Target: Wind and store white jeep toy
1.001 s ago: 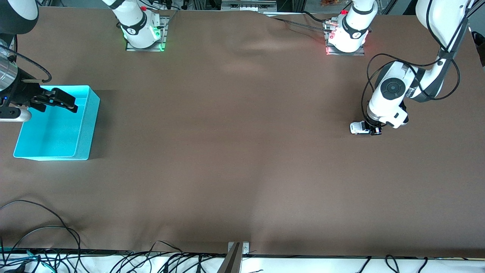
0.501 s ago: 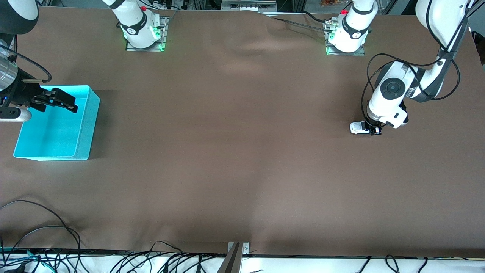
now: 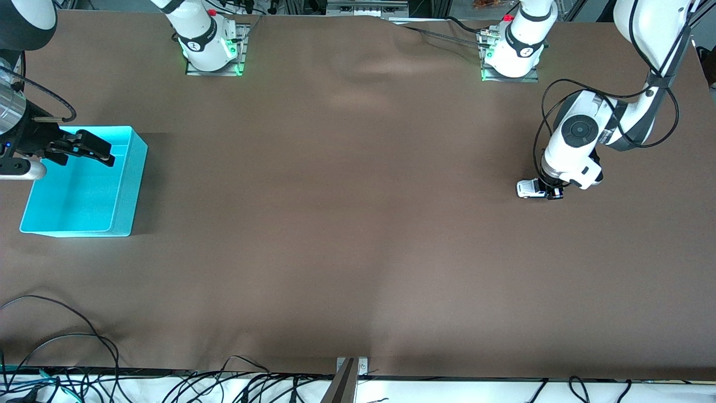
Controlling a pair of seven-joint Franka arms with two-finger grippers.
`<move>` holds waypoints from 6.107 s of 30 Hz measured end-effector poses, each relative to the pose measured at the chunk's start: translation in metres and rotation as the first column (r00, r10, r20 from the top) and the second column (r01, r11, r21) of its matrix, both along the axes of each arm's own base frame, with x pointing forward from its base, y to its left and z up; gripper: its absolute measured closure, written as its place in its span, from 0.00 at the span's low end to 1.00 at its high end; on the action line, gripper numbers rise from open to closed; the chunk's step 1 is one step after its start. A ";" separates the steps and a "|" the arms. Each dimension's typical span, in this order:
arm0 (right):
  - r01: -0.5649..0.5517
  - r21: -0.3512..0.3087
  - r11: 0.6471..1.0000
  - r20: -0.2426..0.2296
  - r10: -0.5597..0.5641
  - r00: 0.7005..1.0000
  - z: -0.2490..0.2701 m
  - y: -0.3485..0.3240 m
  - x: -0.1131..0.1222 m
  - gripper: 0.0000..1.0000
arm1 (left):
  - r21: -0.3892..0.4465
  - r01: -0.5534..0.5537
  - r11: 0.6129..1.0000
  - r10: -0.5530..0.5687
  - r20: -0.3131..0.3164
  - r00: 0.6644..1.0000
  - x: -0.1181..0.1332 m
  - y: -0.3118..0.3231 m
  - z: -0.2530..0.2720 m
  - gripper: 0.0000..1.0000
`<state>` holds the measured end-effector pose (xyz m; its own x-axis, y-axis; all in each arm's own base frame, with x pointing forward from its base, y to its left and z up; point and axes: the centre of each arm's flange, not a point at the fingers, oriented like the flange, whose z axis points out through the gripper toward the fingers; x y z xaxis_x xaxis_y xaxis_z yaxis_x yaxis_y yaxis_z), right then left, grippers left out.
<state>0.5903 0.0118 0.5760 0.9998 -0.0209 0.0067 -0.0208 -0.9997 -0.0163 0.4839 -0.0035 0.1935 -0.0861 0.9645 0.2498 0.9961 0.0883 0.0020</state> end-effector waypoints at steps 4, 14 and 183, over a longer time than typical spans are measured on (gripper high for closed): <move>0.000 0.000 1.000 0.000 0.000 1.000 0.000 0.000 0.000 0.00 | 0.000 0.000 1.000 0.000 0.000 1.000 0.000 0.000 0.000 0.49; 0.000 0.000 1.000 0.000 0.000 1.000 0.000 0.000 0.000 0.00 | 0.038 0.045 0.998 -0.045 0.001 0.999 0.001 0.028 -0.003 0.49; 0.068 -0.003 0.998 -0.011 -0.068 0.998 -0.002 0.000 -0.001 0.00 | -0.260 0.950 0.174 -0.983 0.009 0.183 0.137 0.056 0.383 0.00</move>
<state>0.5897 0.0119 0.5744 0.9960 -0.0887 -0.0046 -0.0887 -0.9960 -0.0133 0.6205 0.0522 0.5765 0.9637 0.2669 -0.0108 0.2668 -0.9637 -0.0117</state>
